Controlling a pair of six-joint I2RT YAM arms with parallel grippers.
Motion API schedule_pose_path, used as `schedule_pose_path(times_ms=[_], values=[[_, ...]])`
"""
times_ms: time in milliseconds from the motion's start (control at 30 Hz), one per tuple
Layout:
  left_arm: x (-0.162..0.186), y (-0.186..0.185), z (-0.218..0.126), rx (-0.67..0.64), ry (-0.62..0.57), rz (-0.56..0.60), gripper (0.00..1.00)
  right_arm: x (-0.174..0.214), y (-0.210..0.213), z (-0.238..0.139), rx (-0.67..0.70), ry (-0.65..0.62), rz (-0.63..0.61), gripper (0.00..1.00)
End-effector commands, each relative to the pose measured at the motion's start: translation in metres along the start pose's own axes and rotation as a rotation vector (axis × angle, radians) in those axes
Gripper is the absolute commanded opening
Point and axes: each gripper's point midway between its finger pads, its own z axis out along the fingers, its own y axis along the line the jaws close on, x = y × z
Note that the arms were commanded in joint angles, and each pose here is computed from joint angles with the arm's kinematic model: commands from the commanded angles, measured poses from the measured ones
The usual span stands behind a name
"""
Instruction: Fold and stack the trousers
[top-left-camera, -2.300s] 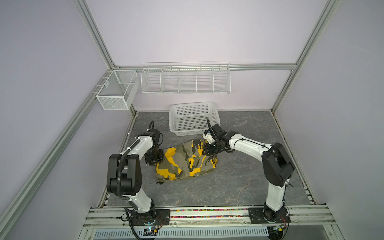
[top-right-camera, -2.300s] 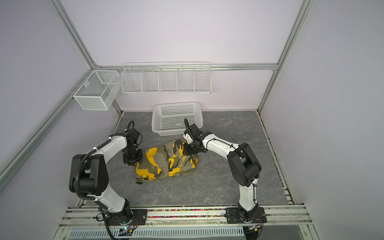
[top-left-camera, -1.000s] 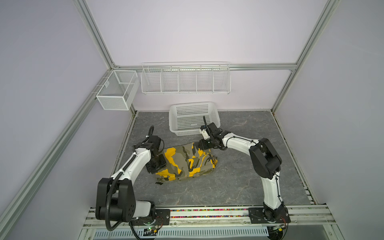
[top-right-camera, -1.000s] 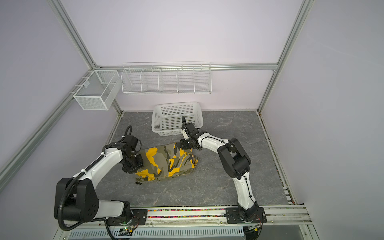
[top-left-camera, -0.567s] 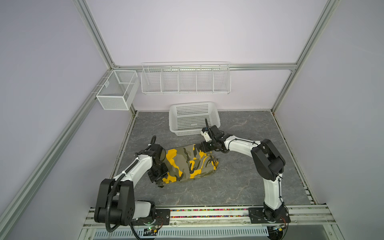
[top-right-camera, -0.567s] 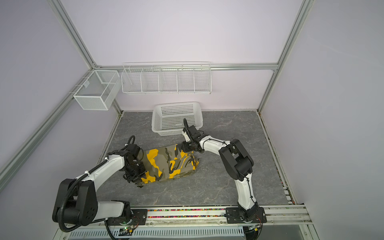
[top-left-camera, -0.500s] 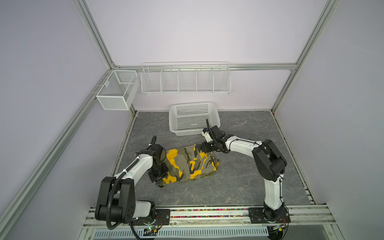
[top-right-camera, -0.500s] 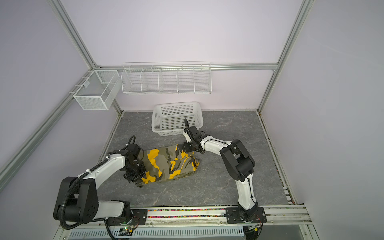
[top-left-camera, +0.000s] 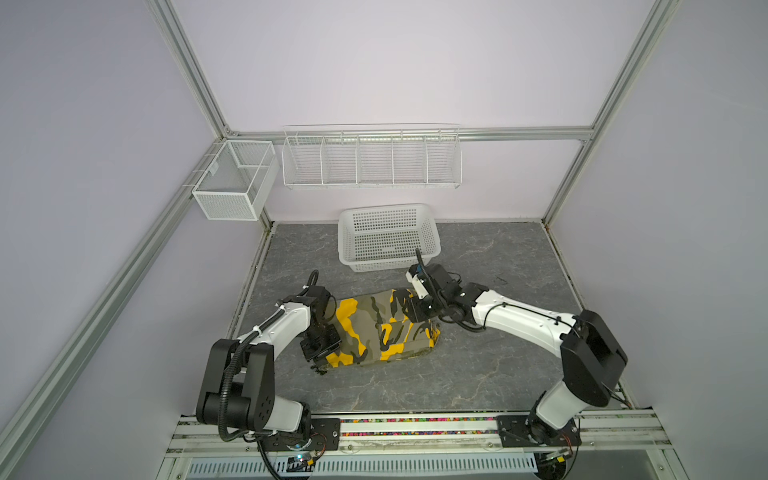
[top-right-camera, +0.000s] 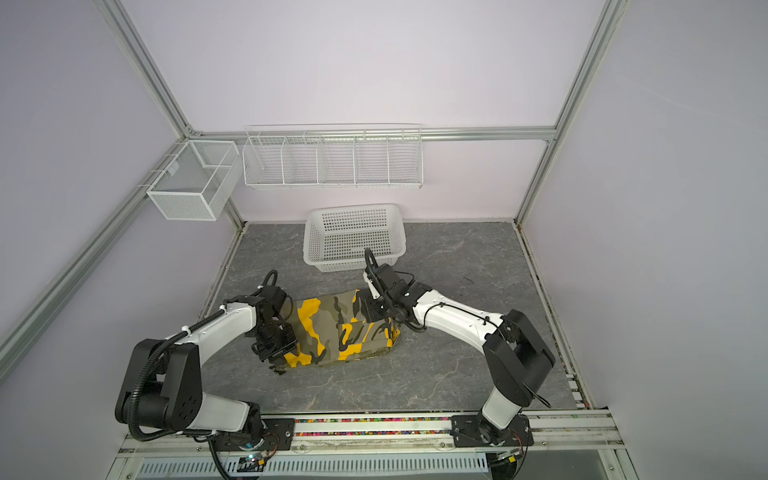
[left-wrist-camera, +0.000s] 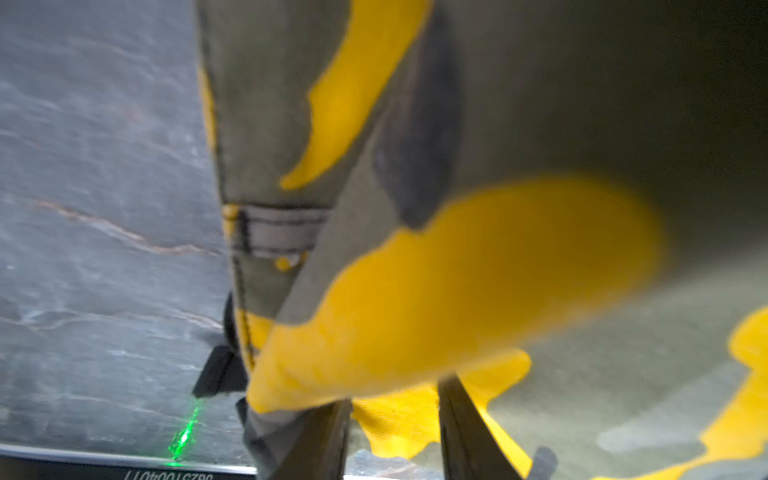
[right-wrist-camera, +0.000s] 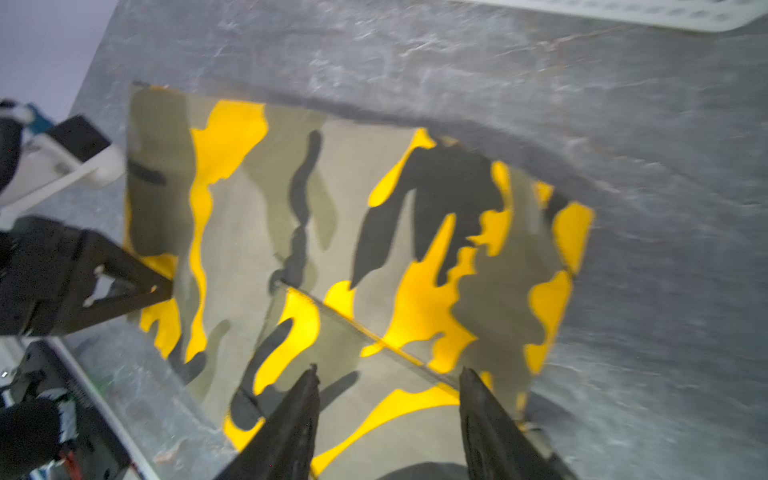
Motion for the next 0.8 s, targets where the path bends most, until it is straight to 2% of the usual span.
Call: schedule_pose_path(times_ms=[0, 167, 300, 567, 767], values=[[-0.006, 0.006, -0.009, -0.04, -0.051, 0.011, 0.42, 0.031, -0.001, 0.022, 0.038, 0.1, 0.053, 0.57], [-0.01, 0.001, -0.034, -0.019, -0.095, 0.024, 0.49, 0.066, -0.028, 0.044, 0.114, 0.263, 0.065, 0.56], [-0.012, -0.011, -0.057, 0.041, -0.138, 0.035, 0.56, 0.095, -0.067, 0.047, 0.218, 0.368, 0.094, 0.55], [-0.011, -0.032, -0.08, 0.152, -0.161, 0.055, 0.64, 0.102, -0.158, 0.016, 0.445, 0.528, 0.121, 0.52], [-0.016, -0.042, -0.086, 0.186, -0.176, 0.087, 0.67, 0.089, -0.228, -0.02, 0.553, 0.521, 0.232, 0.52]])
